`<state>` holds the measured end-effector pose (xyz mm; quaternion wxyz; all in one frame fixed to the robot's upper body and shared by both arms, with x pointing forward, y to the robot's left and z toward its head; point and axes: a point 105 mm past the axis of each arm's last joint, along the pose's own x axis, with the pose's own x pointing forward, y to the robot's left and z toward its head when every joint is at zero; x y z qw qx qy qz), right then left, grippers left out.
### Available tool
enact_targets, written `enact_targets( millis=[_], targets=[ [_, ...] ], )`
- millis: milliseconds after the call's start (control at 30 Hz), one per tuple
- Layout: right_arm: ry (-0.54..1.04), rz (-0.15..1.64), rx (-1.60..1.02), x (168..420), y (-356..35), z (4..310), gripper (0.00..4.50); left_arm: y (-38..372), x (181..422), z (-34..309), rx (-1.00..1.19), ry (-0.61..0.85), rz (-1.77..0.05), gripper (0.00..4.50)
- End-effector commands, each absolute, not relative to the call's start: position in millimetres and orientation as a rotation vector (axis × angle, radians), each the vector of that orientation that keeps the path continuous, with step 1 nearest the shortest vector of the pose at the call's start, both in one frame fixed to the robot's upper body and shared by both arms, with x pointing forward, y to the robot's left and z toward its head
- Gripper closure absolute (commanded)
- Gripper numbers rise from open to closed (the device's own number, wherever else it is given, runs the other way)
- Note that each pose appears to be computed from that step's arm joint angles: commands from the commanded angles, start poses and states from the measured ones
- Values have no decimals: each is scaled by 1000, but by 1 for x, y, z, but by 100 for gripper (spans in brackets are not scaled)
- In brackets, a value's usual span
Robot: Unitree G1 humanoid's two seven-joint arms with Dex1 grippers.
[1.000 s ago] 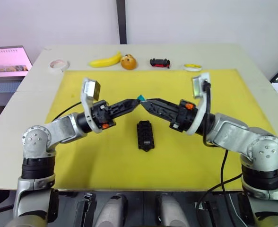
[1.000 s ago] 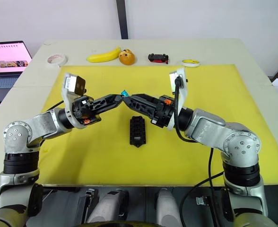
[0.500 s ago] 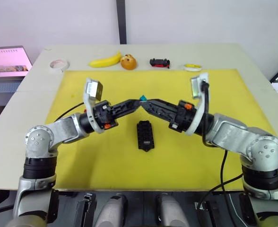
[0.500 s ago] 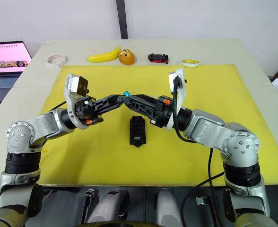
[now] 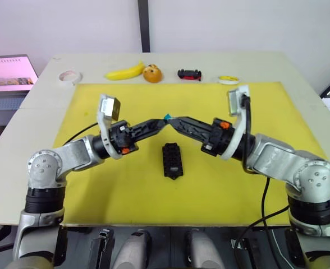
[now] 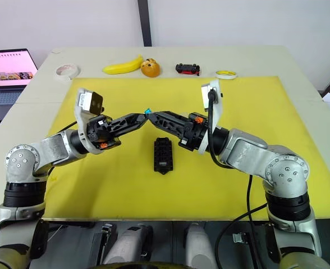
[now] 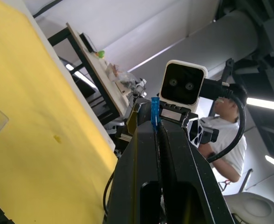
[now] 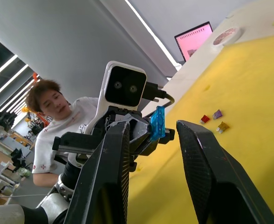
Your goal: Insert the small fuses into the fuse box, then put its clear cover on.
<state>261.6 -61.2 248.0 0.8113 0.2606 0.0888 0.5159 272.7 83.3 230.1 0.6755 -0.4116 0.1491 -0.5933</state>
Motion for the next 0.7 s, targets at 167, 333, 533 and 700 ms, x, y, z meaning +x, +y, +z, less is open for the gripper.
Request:
enact_targets(
  millis=[167, 333, 533, 700],
  targets=[
    [172, 1119, 524, 258, -59, 254, 288, 83, 266, 234, -911, 309, -1366, 450],
    [173, 1117, 529, 259, -60, 254, 288, 83, 266, 235, -909, 303, -1365, 450],
    [174, 1118, 525, 259, -59, 254, 288, 79, 268, 239, -909, 298, -1371, 450],
    [170, 1114, 528, 259, -60, 255, 333, 78, 271, 242, -906, 297, -1373, 450]
  ],
)
